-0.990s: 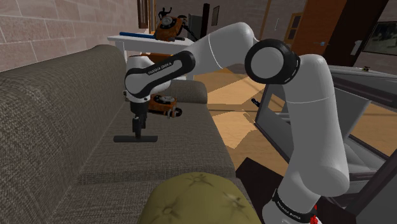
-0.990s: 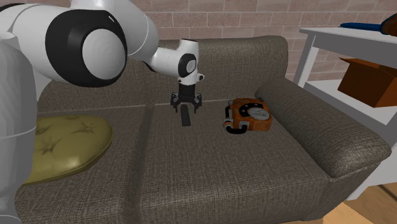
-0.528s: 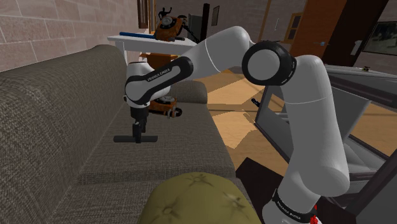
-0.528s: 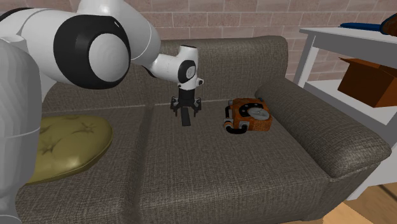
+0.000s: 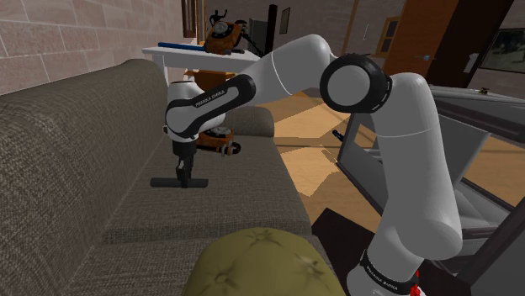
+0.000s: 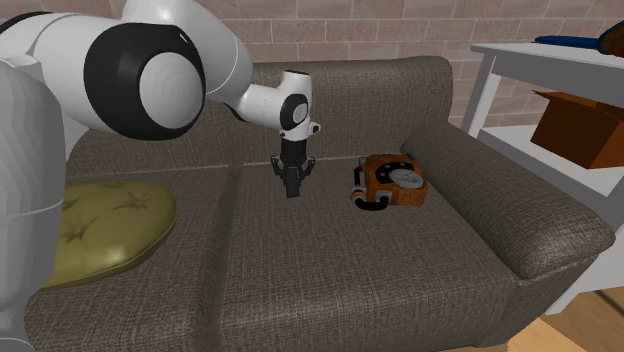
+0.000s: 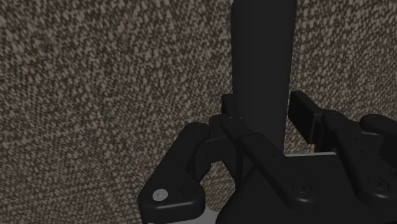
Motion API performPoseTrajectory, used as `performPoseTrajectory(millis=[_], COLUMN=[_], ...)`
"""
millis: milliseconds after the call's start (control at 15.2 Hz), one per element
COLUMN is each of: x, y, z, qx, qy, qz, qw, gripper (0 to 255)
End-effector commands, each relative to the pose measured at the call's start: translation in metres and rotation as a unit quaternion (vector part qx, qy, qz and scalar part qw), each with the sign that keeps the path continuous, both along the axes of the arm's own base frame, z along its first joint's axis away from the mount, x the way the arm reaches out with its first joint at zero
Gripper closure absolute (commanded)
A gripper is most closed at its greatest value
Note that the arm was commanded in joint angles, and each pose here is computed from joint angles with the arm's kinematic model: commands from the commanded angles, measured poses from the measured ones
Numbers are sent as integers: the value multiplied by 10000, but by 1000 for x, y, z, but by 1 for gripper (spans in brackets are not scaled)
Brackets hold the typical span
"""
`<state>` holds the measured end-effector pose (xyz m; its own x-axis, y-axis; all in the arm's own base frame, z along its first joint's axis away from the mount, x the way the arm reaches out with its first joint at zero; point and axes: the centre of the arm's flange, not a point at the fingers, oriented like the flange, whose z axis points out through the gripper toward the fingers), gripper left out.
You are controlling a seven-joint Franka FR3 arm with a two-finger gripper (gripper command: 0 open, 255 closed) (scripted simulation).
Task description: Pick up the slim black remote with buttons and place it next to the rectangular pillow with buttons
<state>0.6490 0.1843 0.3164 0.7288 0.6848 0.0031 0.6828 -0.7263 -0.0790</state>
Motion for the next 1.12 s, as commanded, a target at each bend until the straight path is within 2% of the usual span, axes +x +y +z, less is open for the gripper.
performPoseTrajectory(millis=[0, 330, 1056], x=[-1, -1, -1], y=[1, 1, 1], z=[-2, -2, 56], qx=[1, 0, 1], qy=[18, 18, 18], qz=[5, 5, 5], qw=[10000, 10000, 10000], gripper=[255, 255, 255])
